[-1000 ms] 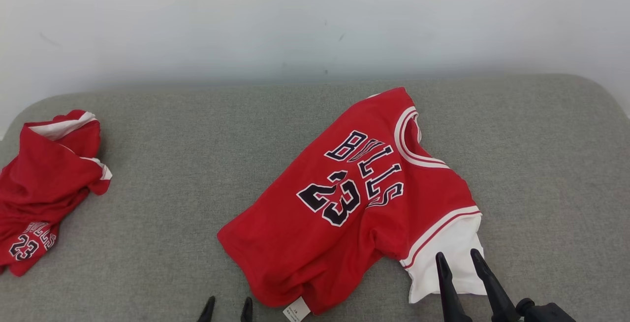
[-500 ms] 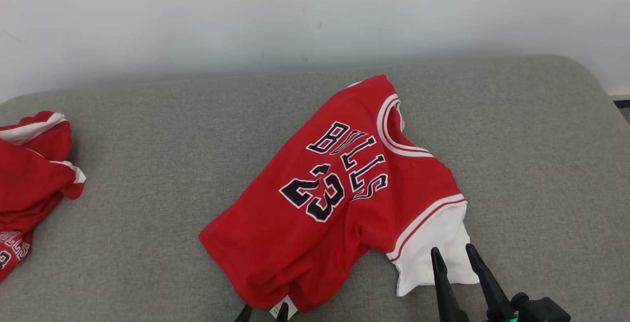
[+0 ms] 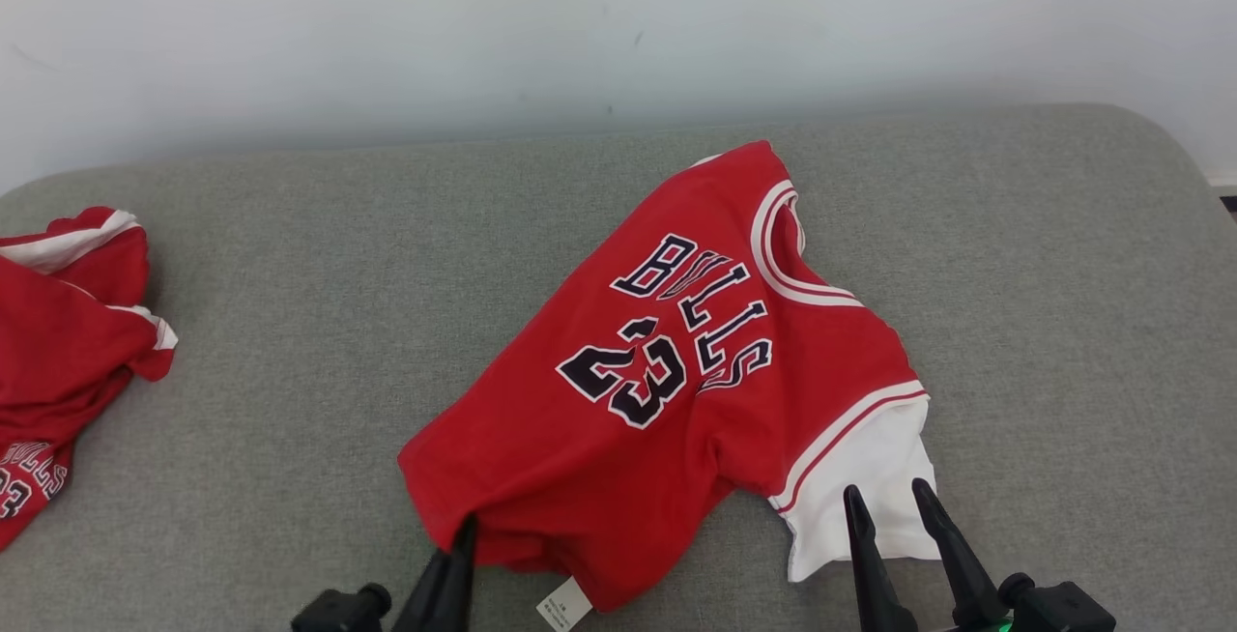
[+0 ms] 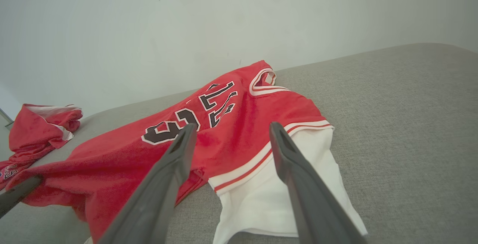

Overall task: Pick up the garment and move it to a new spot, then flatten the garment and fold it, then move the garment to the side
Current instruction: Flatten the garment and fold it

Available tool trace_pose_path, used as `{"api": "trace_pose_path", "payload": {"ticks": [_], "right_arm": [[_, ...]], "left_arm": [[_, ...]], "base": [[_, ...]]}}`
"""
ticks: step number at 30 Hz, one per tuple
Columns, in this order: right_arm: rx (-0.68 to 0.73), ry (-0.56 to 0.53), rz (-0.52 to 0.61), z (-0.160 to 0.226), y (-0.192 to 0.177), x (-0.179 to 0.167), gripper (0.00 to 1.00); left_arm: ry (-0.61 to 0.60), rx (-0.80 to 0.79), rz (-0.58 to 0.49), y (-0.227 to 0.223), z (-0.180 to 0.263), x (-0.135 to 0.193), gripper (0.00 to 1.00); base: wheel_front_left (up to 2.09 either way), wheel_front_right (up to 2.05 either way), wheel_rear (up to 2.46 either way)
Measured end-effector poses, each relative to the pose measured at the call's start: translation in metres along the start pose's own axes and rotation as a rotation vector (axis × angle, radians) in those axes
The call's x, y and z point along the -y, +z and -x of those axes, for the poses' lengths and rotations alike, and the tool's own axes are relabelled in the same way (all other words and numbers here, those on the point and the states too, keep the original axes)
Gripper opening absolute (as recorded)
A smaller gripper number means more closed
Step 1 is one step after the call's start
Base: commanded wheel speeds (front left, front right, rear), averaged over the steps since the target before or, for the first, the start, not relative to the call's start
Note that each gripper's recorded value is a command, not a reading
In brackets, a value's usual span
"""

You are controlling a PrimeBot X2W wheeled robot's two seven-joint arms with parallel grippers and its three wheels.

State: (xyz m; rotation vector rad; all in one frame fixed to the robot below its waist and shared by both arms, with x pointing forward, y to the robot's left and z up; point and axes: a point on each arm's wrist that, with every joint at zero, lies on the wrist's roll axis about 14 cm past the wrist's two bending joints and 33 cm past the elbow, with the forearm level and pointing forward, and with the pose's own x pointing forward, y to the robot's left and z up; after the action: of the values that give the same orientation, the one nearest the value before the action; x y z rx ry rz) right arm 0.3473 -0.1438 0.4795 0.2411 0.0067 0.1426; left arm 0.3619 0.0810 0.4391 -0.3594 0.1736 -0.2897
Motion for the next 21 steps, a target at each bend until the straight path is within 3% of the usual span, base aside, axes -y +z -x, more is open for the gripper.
{"api": "trace_pose_path", "payload": {"ticks": [10, 21], "right_arm": [[-0.017, 0.025, -0.005, -0.006, -0.006, -0.007, 1.0], [-0.038, 0.022, -0.006, -0.009, -0.012, -0.006, 1.0]], "left_arm": [[0.111, 0.189, -0.132, 0.066, 0.011, -0.044, 0.0], [0.083, 0.208, -0.204, 0.075, 0.031, -0.04, 0.0]], "base": [[0.0, 0.0, 0.0], [0.0, 0.0, 0.0]]}}
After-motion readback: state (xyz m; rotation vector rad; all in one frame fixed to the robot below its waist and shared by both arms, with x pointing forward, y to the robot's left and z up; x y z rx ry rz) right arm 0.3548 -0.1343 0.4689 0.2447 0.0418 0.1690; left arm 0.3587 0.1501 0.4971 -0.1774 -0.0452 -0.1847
